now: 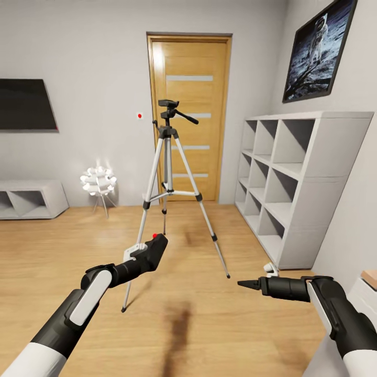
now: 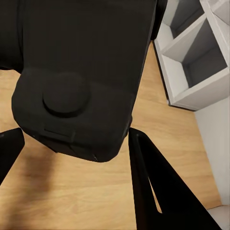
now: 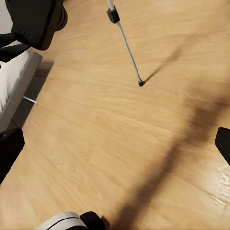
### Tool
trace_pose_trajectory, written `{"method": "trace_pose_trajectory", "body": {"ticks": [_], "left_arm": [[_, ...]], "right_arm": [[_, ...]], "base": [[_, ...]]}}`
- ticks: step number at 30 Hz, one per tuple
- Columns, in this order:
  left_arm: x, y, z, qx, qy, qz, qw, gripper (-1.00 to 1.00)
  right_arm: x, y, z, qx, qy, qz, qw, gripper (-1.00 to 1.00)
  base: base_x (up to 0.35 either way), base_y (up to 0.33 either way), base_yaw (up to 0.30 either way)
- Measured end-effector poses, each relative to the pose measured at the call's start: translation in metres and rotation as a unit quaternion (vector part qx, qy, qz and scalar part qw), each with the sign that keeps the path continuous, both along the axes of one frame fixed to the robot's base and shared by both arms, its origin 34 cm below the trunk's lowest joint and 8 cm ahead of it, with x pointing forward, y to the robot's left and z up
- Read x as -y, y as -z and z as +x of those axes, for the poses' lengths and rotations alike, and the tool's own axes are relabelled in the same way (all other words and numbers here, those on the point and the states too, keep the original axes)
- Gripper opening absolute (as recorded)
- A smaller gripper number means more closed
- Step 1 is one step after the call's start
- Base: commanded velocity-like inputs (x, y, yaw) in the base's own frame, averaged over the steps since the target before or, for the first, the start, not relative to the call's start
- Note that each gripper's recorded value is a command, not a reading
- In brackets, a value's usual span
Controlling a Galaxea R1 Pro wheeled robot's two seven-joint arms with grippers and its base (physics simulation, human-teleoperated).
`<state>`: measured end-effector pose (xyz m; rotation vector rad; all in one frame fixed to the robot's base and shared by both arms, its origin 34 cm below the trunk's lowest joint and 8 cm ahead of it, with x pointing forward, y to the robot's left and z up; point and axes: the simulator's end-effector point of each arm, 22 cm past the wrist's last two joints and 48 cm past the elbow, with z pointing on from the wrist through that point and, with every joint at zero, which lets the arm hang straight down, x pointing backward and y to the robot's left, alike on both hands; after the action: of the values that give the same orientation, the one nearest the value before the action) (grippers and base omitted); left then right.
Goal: Attach the digital camera to the camera tripod in the bedroom.
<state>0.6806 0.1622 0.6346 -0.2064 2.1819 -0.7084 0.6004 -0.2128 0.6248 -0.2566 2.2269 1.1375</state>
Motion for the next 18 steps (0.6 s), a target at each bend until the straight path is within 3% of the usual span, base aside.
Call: {"method": "trace_pose_trajectory", "body": {"ticks": [13,17,18], "left_arm": [[-0.003,-0.02,0.006,-0.009,-0.003,0.003,0.9999,-1.0],[-0.003,-0.027,0.007,-0.011,-0.003,0.003,0.9999,-1.0],[-0.004,-0.026,0.007,-0.014,-0.004,0.004,0.9999,-1.0]], "right_arm": [[0.004,-0.02,0.01,-0.004,0.013,-0.018,0.9997,1.0],[0.012,-0.019,0.016,-0.009,0.029,-0.038,0.9988,1.0],[0.02,-0.008,0.02,-0.018,0.045,-0.058,0.9972,1.0]], "base": [[0.0,0.0,0.0],[0.0,0.0,0.0],[0.0,0.0,0.0]]}}
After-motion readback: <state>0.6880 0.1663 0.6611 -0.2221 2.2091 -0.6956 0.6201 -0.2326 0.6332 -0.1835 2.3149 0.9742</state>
